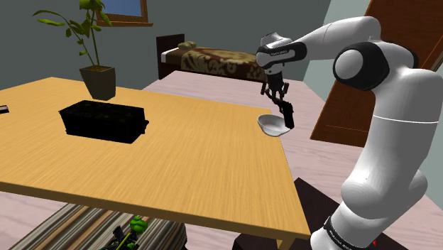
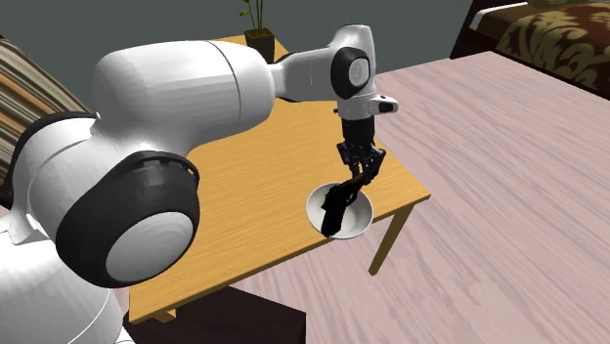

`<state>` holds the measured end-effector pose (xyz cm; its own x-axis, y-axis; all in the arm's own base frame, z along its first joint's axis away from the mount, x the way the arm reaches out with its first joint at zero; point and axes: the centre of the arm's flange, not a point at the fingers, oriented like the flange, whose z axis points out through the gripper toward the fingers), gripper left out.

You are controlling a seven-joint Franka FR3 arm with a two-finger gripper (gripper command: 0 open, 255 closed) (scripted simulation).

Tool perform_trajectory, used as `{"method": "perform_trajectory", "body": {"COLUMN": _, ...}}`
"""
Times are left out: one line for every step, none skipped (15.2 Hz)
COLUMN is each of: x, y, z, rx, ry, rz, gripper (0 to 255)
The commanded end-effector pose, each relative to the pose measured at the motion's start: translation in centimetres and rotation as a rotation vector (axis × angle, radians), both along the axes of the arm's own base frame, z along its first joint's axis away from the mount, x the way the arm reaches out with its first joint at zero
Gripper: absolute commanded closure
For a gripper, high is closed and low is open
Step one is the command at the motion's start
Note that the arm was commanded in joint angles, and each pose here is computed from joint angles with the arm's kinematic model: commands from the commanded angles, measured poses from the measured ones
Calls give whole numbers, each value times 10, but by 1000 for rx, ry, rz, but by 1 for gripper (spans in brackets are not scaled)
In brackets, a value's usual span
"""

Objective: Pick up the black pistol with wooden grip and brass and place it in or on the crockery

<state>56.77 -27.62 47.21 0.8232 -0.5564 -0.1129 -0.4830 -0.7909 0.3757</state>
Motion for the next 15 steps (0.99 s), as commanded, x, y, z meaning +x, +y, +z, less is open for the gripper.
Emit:
{"method": "perform_trajectory", "body": {"x": 0, "y": 0, "z": -9, "rx": 0, "ry": -1, "rz": 0, "gripper": 255}}
{"method": "perform_trajectory", "body": {"x": 0, "y": 0, "z": -15, "rx": 0, "ry": -1, "rz": 0, "gripper": 255}}
{"method": "perform_trajectory", "body": {"x": 0, "y": 0, "z": -20, "rx": 0, "ry": -1, "rz": 0, "gripper": 255}}
{"method": "perform_trajectory", "body": {"x": 0, "y": 0, "z": -25, "rx": 0, "ry": -1, "rz": 0, "gripper": 255}}
{"method": "perform_trajectory", "body": {"x": 0, "y": 0, "z": -30, "rx": 0, "ry": -1, "rz": 0, "gripper": 255}}
{"method": "perform_trajectory", "body": {"x": 0, "y": 0, "z": -36, "rx": 0, "ry": -1, "rz": 0, "gripper": 255}}
{"method": "perform_trajectory", "body": {"x": 0, "y": 0, "z": -41, "rx": 0, "ry": -1, "rz": 0, "gripper": 255}}
{"method": "perform_trajectory", "body": {"x": 0, "y": 0, "z": -46, "rx": 0, "ry": -1, "rz": 0, "gripper": 255}}
{"method": "perform_trajectory", "body": {"x": 0, "y": 0, "z": -52, "rx": 0, "ry": -1, "rz": 0, "gripper": 255}}
{"method": "perform_trajectory", "body": {"x": 0, "y": 0, "z": -57, "rx": 0, "ry": -1, "rz": 0, "gripper": 255}}
{"method": "perform_trajectory", "body": {"x": 0, "y": 0, "z": -62, "rx": 0, "ry": -1, "rz": 0, "gripper": 255}}
{"method": "perform_trajectory", "body": {"x": 0, "y": 0, "z": -62, "rx": 0, "ry": -1, "rz": 0, "gripper": 255}}
{"method": "perform_trajectory", "body": {"x": 0, "y": 0, "z": -62, "rx": 0, "ry": -1, "rz": 0, "gripper": 255}}
{"method": "perform_trajectory", "body": {"x": 0, "y": 0, "z": -62, "rx": 0, "ry": -1, "rz": 0, "gripper": 255}}
{"method": "perform_trajectory", "body": {"x": 0, "y": 0, "z": -62, "rx": 0, "ry": -1, "rz": 0, "gripper": 255}}
